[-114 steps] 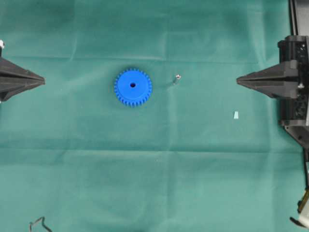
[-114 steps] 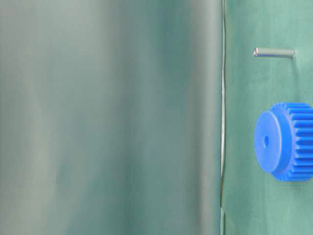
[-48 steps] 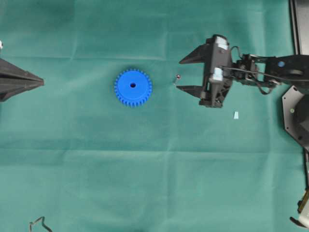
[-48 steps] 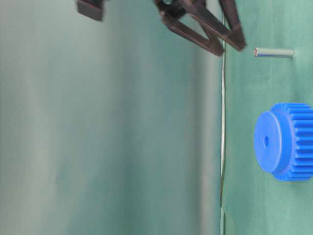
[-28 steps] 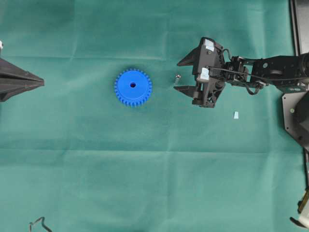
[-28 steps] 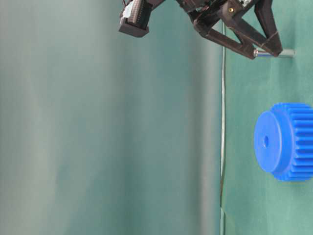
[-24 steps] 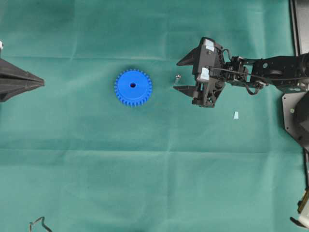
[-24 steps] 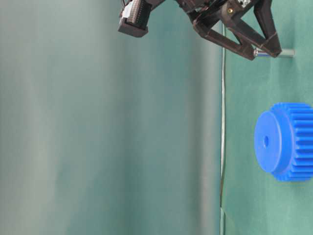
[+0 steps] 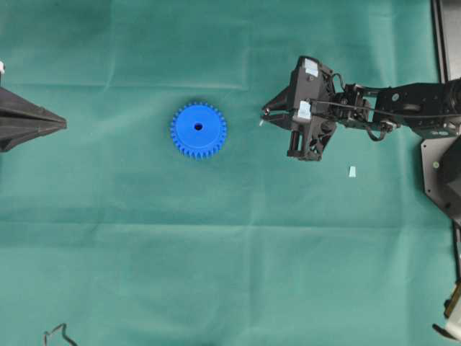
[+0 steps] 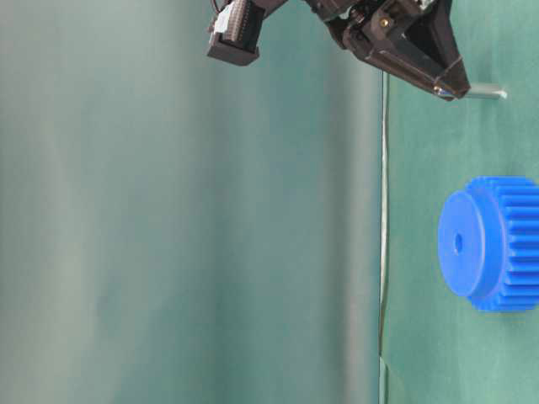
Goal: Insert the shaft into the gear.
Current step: 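Lower the right gripper over the shaft and close on it, then lift the shaft upright with the right gripper, then carry the shaft left over the blue gear's center hole, then lower the shaft into the gear's center hole with the right gripper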
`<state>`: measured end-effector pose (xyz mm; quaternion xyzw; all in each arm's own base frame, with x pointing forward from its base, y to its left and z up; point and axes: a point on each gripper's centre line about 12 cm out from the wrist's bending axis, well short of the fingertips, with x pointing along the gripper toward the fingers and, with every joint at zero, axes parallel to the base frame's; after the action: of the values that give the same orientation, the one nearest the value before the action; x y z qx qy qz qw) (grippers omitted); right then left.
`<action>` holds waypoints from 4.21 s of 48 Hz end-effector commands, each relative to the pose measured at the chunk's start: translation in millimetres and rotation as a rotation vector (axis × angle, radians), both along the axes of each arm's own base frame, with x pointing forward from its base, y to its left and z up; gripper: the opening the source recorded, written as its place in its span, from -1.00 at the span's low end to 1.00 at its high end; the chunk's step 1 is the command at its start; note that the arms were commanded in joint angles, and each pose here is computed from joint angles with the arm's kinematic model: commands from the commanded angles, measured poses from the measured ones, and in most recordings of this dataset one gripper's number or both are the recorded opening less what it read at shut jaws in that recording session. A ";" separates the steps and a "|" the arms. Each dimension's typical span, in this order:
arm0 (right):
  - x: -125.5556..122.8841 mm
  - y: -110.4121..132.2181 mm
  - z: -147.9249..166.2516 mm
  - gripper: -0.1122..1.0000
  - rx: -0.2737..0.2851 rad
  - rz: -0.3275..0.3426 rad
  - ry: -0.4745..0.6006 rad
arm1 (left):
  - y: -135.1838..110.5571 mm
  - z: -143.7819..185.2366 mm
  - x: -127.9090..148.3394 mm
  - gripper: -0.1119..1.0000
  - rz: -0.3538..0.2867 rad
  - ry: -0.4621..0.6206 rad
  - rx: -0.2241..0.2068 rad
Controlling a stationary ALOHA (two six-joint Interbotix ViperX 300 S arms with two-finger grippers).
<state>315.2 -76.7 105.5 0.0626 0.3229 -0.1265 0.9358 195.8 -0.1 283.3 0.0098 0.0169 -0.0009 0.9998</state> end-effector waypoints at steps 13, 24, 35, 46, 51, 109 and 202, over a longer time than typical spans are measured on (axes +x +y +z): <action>6.9 -0.5 13.4 -0.50 -0.003 0.001 -0.032 | -0.1 9.6 2.1 -0.80 -0.001 -0.023 0.000; 5.0 1.5 42.8 -0.50 0.011 0.007 -0.008 | -0.1 9.2 2.1 -0.80 0.000 -0.020 0.000; 0.7 8.4 90.5 -0.50 0.017 0.029 -0.009 | 0.0 9.7 1.6 -0.80 0.000 -0.021 -0.002; -10.1 16.8 122.0 -0.50 0.016 0.051 -0.029 | 0.0 10.5 1.7 -0.80 0.000 -0.025 -0.002; -13.8 18.1 129.0 -0.50 0.013 0.054 -0.044 | -0.1 10.5 1.7 -0.80 0.000 -0.025 0.000; 115.5 18.6 133.1 -0.50 -0.005 0.125 -0.040 | 0.0 9.2 2.4 -0.80 0.000 -0.017 -0.003; 120.2 14.9 31.9 -0.50 0.008 0.113 0.040 | 0.0 7.5 2.8 -0.80 0.000 -0.012 -0.002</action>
<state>433.3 -60.1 130.0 0.0469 0.3553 -0.0726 0.9308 195.7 0.0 282.6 0.0068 0.0199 -0.0008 0.9998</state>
